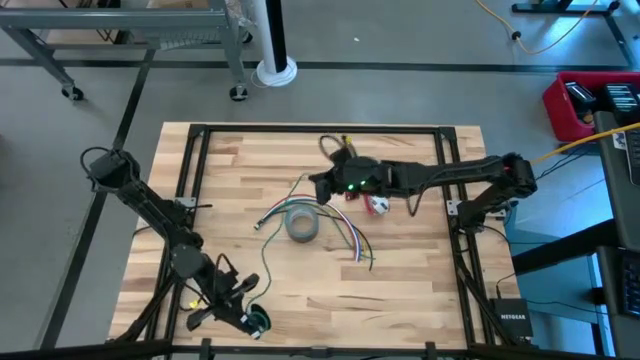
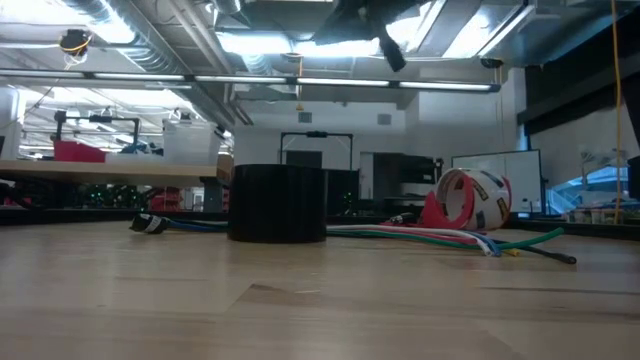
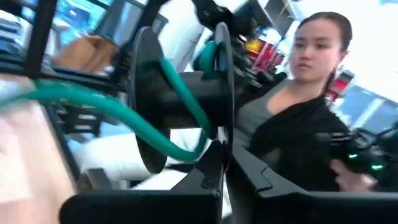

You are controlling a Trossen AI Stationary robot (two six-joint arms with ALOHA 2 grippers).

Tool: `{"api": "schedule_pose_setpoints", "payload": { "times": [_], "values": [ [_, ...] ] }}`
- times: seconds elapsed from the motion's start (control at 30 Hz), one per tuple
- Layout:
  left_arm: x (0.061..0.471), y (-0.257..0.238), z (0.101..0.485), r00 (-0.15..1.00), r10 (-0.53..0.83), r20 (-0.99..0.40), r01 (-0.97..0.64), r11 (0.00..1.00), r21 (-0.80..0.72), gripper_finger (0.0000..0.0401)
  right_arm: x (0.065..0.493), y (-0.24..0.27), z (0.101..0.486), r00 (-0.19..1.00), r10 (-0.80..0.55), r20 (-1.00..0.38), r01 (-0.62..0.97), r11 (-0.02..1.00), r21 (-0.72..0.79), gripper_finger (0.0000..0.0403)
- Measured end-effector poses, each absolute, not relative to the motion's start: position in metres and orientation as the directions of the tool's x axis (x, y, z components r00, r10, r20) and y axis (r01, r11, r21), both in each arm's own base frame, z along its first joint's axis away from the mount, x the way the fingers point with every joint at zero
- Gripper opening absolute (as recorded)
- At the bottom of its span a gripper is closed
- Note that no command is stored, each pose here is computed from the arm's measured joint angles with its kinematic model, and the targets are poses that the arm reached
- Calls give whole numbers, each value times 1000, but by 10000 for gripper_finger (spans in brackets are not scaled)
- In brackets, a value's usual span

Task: Coil cords
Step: Uncoil the green wire from the spool

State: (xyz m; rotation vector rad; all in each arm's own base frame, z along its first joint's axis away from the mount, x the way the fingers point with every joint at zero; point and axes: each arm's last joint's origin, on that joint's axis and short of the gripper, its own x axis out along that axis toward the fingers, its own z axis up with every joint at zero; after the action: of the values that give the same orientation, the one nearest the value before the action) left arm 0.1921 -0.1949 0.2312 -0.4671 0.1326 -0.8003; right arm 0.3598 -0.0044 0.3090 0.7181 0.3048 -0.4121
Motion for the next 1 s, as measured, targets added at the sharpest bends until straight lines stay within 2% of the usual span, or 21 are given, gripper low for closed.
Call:
{"api": "schedule_pose_setpoints", "payload": {
  "times": [0.2,0.4,0.57,0.8,1.0],
  "values": [
    [204,-183,230,776,-629,47,610,729,-310,0,384,26,261,837,-144,-528,466,694,549,7],
    [212,-173,222,855,-518,-32,491,828,-269,0,395,59,221,786,-79,-613,474,713,517,7],
    [215,-167,214,916,-385,-117,351,907,-232,0,391,86,213,765,10,-644,442,720,535,7],
    [213,-164,205,926,-310,-215,268,942,-201,0,376,115,207,696,50,-716,460,735,498,7],
    [203,-155,203,905,-261,-337,183,952,-245,0,360,130,199,594,41,-804,526,736,427,7]
  ]
}}
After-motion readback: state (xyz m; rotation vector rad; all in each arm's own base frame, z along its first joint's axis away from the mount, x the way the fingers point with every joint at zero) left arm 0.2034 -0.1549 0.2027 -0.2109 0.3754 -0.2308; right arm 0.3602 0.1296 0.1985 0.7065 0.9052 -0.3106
